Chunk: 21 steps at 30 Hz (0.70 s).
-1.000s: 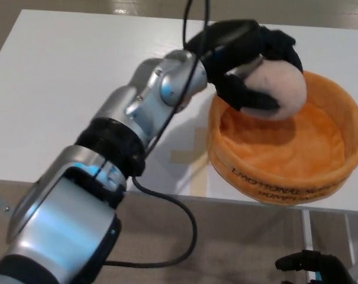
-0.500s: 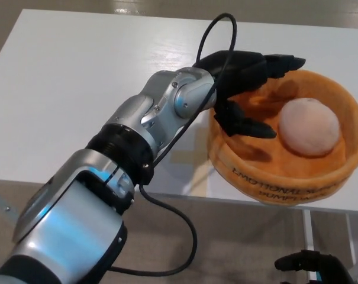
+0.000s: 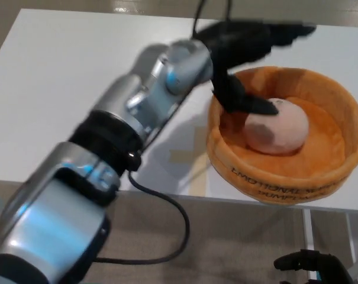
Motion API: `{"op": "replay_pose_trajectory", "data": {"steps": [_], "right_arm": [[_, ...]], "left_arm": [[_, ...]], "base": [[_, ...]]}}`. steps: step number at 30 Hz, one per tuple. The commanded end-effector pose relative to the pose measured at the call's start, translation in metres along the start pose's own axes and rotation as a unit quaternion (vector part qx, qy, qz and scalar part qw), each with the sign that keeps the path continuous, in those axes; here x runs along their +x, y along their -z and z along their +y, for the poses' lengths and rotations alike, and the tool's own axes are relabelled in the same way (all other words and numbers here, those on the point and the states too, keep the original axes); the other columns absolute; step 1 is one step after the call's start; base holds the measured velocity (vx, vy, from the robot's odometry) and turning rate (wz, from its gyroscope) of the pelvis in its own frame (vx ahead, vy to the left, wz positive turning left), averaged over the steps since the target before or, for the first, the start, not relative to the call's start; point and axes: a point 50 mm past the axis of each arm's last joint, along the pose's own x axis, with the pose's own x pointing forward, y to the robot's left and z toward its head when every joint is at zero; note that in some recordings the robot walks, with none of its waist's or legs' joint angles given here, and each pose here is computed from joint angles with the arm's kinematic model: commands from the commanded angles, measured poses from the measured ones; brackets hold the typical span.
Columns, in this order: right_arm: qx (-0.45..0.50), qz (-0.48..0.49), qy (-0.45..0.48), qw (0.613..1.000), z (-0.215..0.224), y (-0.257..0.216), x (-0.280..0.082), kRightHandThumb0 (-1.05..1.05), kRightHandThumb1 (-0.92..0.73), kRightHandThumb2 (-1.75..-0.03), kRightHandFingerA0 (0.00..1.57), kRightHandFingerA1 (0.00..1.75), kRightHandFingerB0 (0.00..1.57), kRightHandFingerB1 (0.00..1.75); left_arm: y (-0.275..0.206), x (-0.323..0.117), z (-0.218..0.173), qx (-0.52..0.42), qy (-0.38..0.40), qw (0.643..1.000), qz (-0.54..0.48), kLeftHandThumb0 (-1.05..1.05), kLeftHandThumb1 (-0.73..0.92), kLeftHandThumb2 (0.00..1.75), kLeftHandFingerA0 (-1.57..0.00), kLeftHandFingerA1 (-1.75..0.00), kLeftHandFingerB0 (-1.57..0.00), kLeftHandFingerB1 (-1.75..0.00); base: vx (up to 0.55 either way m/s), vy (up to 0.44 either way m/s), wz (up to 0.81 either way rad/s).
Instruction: Use the left hand to pick up the pink round toy on the left and place it inside the orange plate on the desk.
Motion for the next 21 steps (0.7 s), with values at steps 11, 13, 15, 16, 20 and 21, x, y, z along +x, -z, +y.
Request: {"op": "replay_pose_trajectory", "data": {"steps": [11,13,15,16,20,21], "right_arm": [[0.002,0.011,0.0,1.0,-0.006,0.004,0.0,-0.19,-0.45,-0.82,0.8,0.93,0.68,0.8],[-0.005,0.009,0.002,1.0,-0.007,0.004,-0.001,-0.19,-0.44,-0.82,0.83,0.94,0.69,0.81],[-0.001,0.01,0.002,1.0,-0.006,0.004,-0.001,-0.19,-0.44,-0.82,0.85,0.96,0.71,0.82],[-0.001,0.011,0.002,1.0,-0.006,0.004,0.0,-0.21,-0.44,-0.82,0.83,0.94,0.71,0.82],[-0.011,0.011,0.003,1.0,-0.007,0.003,0.0,-0.12,-0.59,-0.58,0.74,0.92,0.7,0.79],[-0.009,0.011,0.002,1.0,-0.007,0.003,0.0,-0.12,-0.59,-0.58,0.74,0.92,0.7,0.79]], "left_arm": [[-0.043,-0.145,0.051,-0.081,-0.102,0.969,-0.212,-0.33,0.45,0.6,-0.31,-0.42,-0.31,-0.35],[-0.045,-0.156,0.047,-0.095,-0.099,0.966,-0.22,-0.26,0.49,0.55,-0.33,-0.39,-0.37,-0.33],[-0.044,-0.171,0.039,-0.1,-0.089,0.966,-0.219,-0.33,0.51,0.66,-0.38,-0.47,-0.43,-0.41],[-0.043,-0.18,0.031,-0.118,-0.08,0.965,-0.22,-0.15,0.61,0.58,-0.52,-0.44,-0.55,-0.38],[-0.04,-0.207,0.004,-0.194,-0.039,0.956,-0.216,-0.13,0.68,0.6,-0.64,-0.46,-0.63,-0.44],[-0.039,-0.211,0.0,-0.211,-0.03,0.954,-0.213,-0.13,0.68,0.6,-0.64,-0.46,-0.63,-0.44]], "base": [[0.0,0.0,0.0],[0.0,0.0,0.0],[0.0,0.0,0.0],[0.0,0.0,0.0],[0.0,0.0,0.0],[0.0,0.0,0.0]]}}
